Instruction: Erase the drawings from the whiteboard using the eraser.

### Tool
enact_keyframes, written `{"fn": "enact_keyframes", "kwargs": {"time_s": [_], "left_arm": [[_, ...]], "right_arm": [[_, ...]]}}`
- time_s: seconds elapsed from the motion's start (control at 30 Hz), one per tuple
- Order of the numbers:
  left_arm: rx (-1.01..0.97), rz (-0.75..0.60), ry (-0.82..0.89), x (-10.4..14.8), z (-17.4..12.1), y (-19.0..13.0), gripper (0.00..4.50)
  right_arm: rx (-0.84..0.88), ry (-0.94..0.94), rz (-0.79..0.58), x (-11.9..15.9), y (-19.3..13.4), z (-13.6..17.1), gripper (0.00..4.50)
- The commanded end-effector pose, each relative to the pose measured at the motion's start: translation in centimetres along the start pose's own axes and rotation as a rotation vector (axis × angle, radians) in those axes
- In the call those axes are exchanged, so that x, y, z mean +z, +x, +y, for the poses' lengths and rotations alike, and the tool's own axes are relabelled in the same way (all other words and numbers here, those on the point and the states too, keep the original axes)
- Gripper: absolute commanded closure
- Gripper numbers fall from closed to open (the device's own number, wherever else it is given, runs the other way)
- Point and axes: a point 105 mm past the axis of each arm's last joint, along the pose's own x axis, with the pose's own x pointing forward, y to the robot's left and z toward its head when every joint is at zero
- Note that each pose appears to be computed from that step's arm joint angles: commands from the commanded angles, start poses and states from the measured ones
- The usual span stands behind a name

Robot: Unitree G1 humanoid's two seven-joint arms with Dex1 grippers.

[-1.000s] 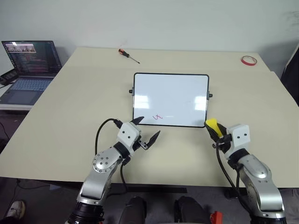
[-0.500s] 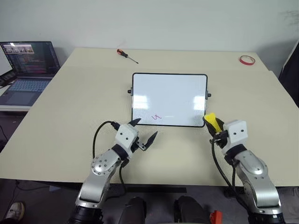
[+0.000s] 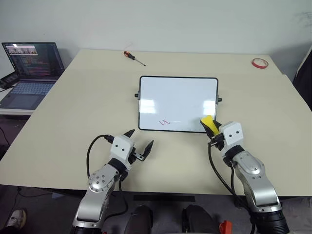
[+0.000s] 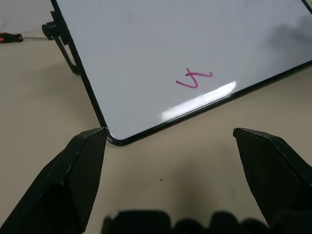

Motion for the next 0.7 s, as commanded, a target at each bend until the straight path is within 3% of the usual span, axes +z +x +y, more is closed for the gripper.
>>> {"fn": "enact_keyframes", "kwargs": {"time_s": [0.03,0.27,0.7], "left_arm": [[0.01,-0.083,0.028,2.2,0.7,0.6,0.0],[0.007,-0.08,0.025,2.1,0.4,0.7,0.0],[0.0,-0.055,-0.002,1.3,-0.2,0.3,0.0]], "right_arm": [[-0.005,-0.031,-0.054,1.4,0.5,-0.3,3.4],[0.008,-0.047,-0.057,1.7,1.1,-0.4,3.4],[0.153,-0.039,-0.174,4.6,5.7,4.2,3.4]]}}
